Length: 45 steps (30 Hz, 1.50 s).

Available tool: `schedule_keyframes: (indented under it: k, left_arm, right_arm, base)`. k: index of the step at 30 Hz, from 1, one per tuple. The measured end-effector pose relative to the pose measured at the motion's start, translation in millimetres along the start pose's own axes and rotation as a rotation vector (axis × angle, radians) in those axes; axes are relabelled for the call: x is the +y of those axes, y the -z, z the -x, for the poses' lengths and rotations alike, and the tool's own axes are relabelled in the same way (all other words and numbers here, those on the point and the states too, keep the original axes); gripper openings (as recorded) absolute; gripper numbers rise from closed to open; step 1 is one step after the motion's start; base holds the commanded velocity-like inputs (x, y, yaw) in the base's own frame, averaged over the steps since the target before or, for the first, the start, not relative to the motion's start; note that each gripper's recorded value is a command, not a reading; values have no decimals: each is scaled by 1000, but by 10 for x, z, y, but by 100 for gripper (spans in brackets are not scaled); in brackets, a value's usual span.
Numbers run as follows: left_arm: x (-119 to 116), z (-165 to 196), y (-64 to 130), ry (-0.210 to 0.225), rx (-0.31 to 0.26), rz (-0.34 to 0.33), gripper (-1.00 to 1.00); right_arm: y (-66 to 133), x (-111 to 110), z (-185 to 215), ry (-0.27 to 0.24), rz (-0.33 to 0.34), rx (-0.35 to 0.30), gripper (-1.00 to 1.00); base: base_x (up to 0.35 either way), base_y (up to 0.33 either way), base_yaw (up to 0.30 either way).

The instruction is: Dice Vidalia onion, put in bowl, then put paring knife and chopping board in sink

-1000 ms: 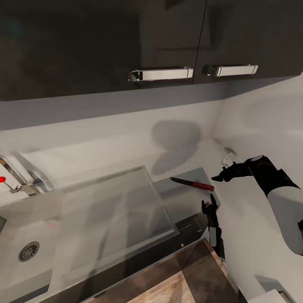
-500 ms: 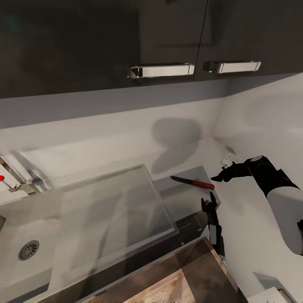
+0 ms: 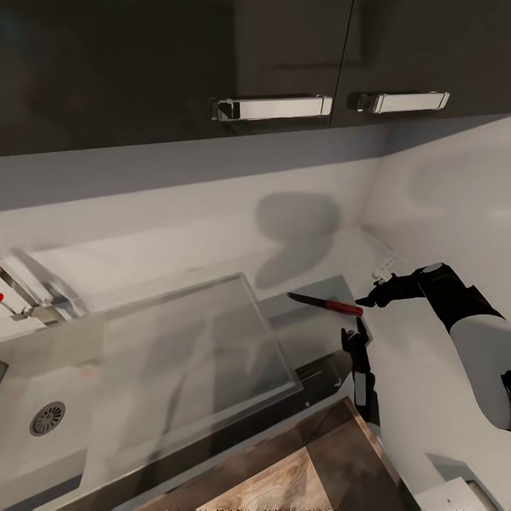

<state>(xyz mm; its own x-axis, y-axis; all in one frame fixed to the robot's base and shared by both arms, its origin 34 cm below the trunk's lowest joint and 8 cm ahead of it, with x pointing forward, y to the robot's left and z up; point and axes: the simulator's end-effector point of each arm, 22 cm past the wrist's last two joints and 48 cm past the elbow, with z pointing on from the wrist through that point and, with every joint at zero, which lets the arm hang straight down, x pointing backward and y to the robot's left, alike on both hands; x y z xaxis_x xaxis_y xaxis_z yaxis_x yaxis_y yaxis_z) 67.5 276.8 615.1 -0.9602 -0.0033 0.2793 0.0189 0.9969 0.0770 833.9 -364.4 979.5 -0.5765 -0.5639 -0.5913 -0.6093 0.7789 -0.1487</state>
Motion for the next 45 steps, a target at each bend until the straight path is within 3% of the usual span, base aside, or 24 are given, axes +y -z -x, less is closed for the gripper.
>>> schedule_keyframes:
  k: [45]
  left_arm:
    - [-1,-273,-38,-6,70,0,100]
  right_arm:
    - [-404,150,-256,-8,50,45,100]
  base:
    - [0,0,0]
